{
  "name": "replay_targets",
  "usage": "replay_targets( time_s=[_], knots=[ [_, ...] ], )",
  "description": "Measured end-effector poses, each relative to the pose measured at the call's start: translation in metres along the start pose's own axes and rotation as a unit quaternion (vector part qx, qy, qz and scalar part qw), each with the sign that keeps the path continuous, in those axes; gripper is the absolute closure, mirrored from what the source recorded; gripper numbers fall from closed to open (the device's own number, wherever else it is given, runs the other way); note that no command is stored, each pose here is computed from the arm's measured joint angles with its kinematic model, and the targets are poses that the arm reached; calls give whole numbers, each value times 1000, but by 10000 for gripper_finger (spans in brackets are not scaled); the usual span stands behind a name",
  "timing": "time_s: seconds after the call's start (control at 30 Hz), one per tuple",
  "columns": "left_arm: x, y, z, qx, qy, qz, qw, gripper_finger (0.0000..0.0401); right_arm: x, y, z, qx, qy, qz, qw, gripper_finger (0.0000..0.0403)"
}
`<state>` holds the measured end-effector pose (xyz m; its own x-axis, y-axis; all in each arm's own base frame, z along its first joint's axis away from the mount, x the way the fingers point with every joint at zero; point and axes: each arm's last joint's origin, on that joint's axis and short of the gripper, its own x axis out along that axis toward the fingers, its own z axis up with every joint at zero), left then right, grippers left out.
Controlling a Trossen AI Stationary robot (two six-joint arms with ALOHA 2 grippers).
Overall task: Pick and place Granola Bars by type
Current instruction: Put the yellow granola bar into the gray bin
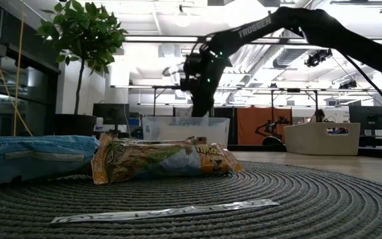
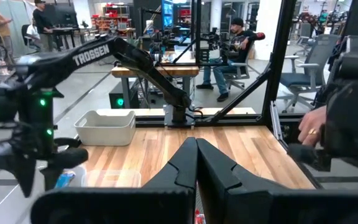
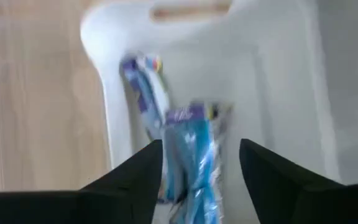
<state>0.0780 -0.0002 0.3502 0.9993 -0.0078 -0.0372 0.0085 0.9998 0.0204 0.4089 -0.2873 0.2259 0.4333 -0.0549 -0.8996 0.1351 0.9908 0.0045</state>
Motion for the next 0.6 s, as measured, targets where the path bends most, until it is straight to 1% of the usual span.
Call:
replay_targets(
  time_s=[0.17,0.3,0.47,0.6],
  knots=[
    [0,0,0,0,0,0,1000,400,-27,2,13,-6,-27,-10,1000,186],
    [0,0,0,0,0,0,1000,400,-61,16,17,-10,-62,8,998,183],
    [0,0,0,0,0,0,1000,400,-105,44,23,-9,-106,58,993,182],
    [0,0,0,0,0,0,1000,400,-139,78,31,-24,-149,108,983,183]
  ],
)
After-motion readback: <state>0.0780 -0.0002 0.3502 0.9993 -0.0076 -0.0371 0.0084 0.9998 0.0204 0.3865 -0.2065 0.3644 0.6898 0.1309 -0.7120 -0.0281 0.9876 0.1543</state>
